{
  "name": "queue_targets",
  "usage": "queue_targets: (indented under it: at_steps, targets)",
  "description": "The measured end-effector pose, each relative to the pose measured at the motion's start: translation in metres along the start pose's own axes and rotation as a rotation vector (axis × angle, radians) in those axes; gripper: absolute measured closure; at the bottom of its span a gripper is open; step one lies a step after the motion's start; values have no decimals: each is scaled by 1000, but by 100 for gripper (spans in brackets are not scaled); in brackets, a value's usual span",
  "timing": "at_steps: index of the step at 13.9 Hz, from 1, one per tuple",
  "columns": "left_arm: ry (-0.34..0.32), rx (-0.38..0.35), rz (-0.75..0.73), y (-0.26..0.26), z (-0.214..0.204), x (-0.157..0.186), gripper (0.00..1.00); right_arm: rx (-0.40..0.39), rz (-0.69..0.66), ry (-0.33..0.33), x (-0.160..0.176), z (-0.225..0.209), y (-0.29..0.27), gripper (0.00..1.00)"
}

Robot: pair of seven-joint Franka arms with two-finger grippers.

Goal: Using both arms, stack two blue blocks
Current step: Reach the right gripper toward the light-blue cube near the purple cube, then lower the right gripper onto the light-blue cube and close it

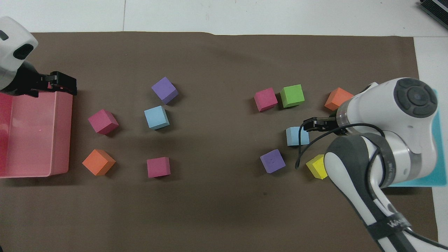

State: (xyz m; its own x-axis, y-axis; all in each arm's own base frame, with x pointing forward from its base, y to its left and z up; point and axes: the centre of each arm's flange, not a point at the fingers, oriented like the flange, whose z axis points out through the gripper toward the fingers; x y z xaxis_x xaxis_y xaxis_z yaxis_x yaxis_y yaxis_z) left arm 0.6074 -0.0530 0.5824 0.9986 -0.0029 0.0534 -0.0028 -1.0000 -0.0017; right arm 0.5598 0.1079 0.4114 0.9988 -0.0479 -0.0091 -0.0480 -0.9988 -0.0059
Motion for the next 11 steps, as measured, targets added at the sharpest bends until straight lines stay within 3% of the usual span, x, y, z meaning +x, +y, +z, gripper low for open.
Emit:
queue_targets:
  at_steps: [11]
  targets:
    - [0,0,0,0,0,0,0,-3,-16,11,-8,84,-19,0]
